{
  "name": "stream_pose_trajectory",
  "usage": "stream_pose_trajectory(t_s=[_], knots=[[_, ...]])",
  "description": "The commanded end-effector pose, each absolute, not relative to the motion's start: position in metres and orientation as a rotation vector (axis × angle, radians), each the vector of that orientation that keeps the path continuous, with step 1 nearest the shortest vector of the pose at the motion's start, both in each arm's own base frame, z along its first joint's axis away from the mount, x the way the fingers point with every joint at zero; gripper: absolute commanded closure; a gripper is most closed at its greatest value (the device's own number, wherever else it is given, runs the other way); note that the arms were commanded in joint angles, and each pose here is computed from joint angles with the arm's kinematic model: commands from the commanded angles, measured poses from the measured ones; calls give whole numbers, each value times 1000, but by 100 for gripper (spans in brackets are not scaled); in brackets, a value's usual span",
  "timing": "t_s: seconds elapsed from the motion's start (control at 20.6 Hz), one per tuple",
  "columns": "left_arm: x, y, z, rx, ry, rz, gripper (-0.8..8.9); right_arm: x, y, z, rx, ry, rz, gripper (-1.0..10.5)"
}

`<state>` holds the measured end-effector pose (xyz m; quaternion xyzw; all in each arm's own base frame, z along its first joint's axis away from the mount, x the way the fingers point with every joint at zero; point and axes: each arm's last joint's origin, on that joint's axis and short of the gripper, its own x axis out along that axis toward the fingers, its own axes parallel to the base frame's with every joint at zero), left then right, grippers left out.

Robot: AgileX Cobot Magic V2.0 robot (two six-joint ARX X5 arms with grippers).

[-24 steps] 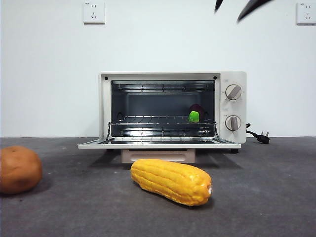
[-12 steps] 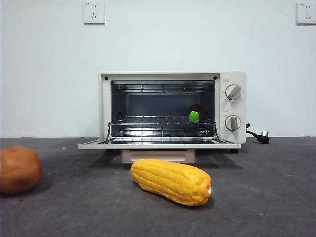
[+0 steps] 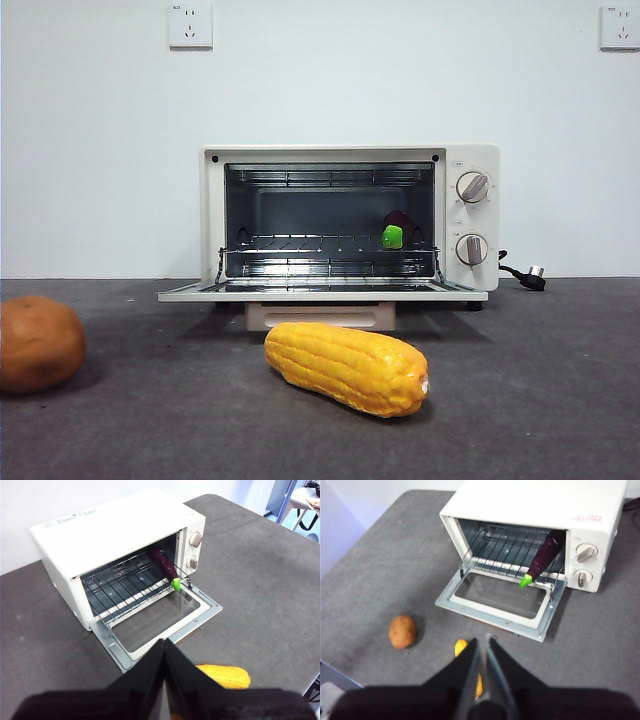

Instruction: Take the eggplant from the table,put the eggplant in the oven

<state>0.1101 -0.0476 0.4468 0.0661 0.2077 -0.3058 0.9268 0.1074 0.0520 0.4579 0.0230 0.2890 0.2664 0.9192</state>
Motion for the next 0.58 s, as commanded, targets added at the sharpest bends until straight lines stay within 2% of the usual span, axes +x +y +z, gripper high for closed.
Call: stream_pose_trajectory(t_s=[0.05, 0.29, 0.58], knots=[[113, -49, 446, 147, 422, -636, 819, 106, 52, 457, 27, 602, 563, 958], [120, -52, 445, 147, 426, -636, 819, 103, 53, 455, 34, 638, 642, 959], [140, -59, 444, 146, 414, -635, 819, 98, 52, 453, 40, 668, 684, 958]])
